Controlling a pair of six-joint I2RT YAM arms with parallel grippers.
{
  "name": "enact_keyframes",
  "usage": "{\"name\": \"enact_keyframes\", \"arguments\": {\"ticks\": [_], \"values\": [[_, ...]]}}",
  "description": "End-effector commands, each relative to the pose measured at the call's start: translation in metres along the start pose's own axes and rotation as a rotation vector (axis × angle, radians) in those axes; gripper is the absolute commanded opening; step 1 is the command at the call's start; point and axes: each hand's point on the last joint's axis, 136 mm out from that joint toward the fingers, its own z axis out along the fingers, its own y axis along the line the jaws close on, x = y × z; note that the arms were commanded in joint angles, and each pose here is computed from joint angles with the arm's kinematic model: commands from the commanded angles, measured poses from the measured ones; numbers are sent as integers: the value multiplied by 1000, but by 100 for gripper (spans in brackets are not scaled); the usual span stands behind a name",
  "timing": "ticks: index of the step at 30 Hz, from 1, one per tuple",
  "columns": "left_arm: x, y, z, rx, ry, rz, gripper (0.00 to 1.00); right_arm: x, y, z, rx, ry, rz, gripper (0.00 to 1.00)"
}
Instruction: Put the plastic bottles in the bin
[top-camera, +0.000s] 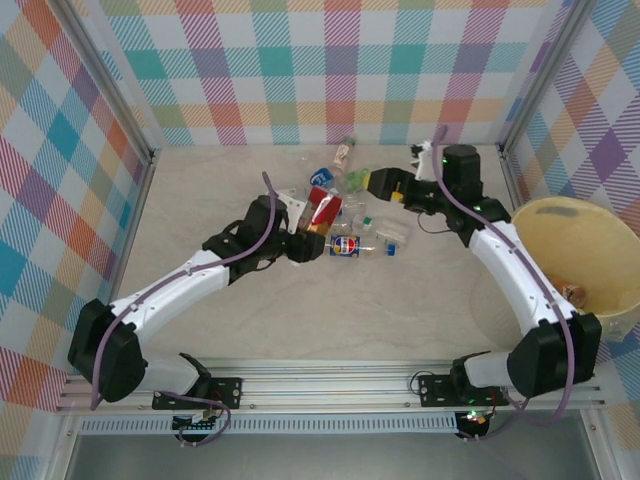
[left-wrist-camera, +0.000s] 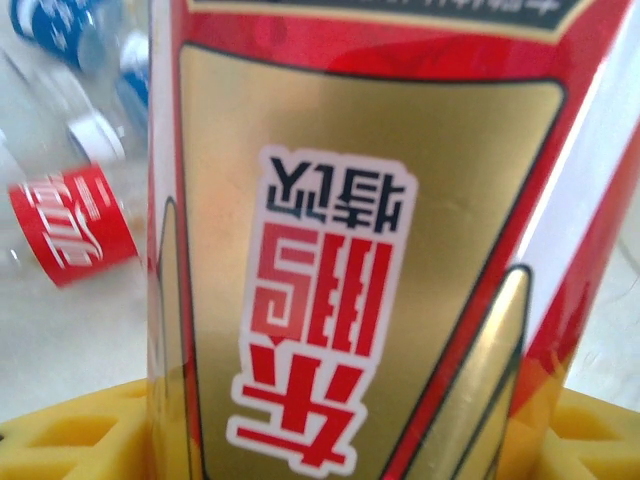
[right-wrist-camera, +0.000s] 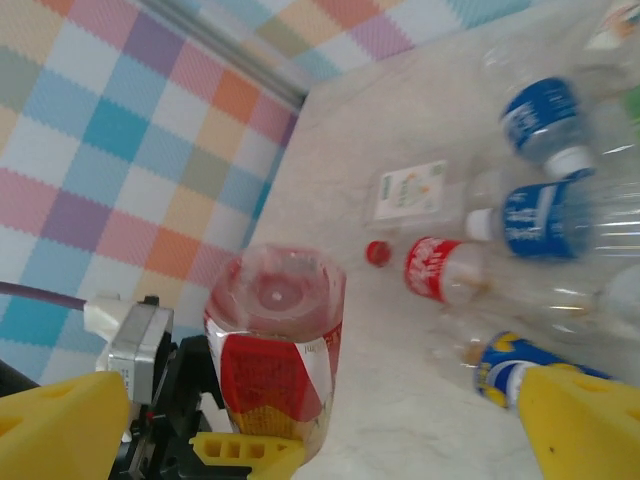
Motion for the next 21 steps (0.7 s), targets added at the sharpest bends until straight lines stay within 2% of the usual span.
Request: {"name": "enact_keyframes", "arguments": {"ticks": [1,3,5,9,12,21], "values": [[-37,-8,-8,8,-118,46,53,-3,40,8,-110,46,15,100],[-49,-8,-8,-8,-144,77,53,-2,57,16,-175,65,-3,100],[-57,-11,-7,-1,-155,98,52,-3,64,24,-181,53,-18,100],[-72,-27,-8,74,-190,123,53,-4,48,39,-65,44,12,100],[-76,-34,-6,101,-194,131,53,-1,44,48,-44,58,24,100],[-74,-49,6,136,-162,180,53,2,37,67,25,79,57,87]]}}
